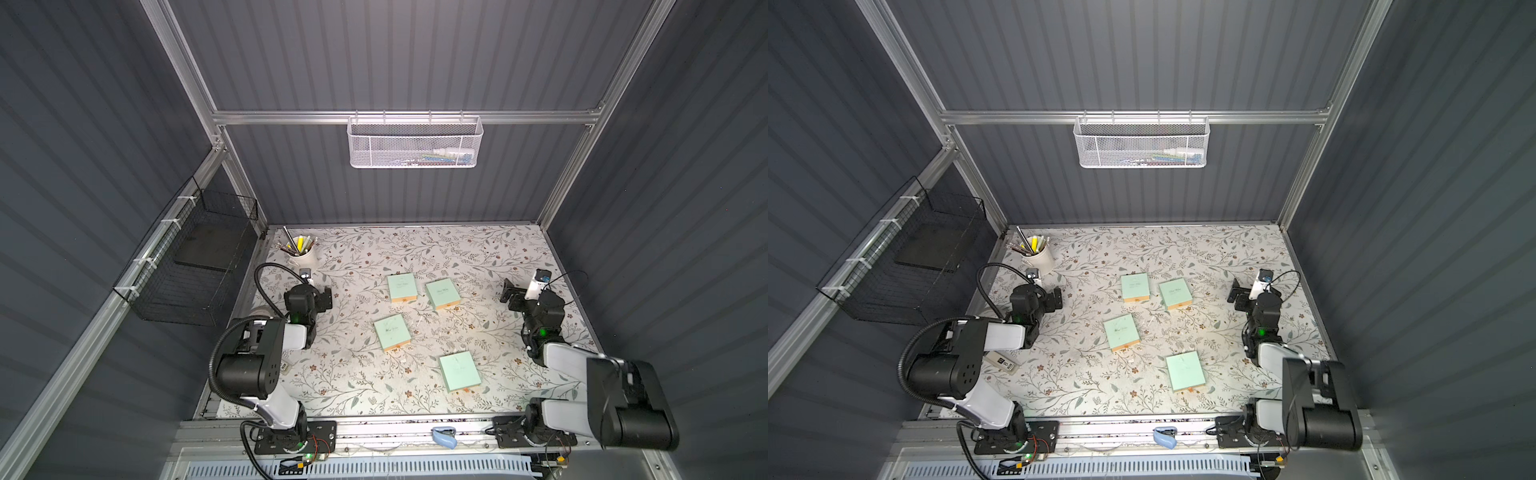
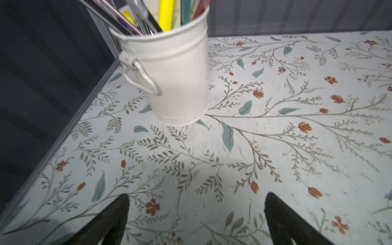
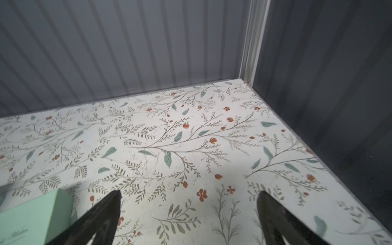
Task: Take out the earrings from the drawer-style jewelry box
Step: Adjust the jewelry box at the center of the board.
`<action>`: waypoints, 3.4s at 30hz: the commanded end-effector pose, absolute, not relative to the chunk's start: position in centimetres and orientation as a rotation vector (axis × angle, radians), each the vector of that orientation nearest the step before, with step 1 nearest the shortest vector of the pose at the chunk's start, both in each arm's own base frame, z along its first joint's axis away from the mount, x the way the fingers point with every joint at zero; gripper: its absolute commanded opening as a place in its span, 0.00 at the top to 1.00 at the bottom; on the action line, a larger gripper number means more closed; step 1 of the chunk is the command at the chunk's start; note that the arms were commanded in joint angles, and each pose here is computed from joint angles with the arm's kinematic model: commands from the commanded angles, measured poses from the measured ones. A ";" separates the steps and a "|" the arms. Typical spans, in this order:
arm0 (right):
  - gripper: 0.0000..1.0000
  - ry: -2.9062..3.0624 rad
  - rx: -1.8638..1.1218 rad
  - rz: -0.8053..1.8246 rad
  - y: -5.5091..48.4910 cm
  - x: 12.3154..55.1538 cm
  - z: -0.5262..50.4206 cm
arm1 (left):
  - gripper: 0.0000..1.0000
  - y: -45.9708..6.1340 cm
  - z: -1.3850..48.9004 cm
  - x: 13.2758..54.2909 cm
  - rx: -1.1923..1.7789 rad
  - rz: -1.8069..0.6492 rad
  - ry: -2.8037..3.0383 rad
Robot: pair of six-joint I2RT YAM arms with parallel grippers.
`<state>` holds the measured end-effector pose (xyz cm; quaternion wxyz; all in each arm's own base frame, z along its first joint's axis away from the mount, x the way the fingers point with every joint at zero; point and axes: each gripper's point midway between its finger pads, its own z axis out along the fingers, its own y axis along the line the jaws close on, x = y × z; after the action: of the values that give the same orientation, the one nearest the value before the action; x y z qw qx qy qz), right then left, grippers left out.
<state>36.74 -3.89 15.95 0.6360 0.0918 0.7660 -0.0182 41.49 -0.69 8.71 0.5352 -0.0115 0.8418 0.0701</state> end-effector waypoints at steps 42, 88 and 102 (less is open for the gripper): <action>0.23 2.499 -0.202 0.977 31.6 28.5 9.7 | 0.09 -18.7 9.6 26.6 -0.265 -1.291 2.545; 0.27 2.552 0.008 1.129 30.3 25.1 8.9 | 0.20 -18.0 10.2 23.5 -0.171 -1.080 2.631; 0.23 2.579 -0.175 1.307 38.2 21.9 6.7 | 0.00 -20.8 11.1 25.7 -0.160 -1.181 2.597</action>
<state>21.01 35.82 4.36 0.1083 -0.0472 0.9078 0.4024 24.73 -20.44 9.92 0.1258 -0.0508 0.9059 -0.4013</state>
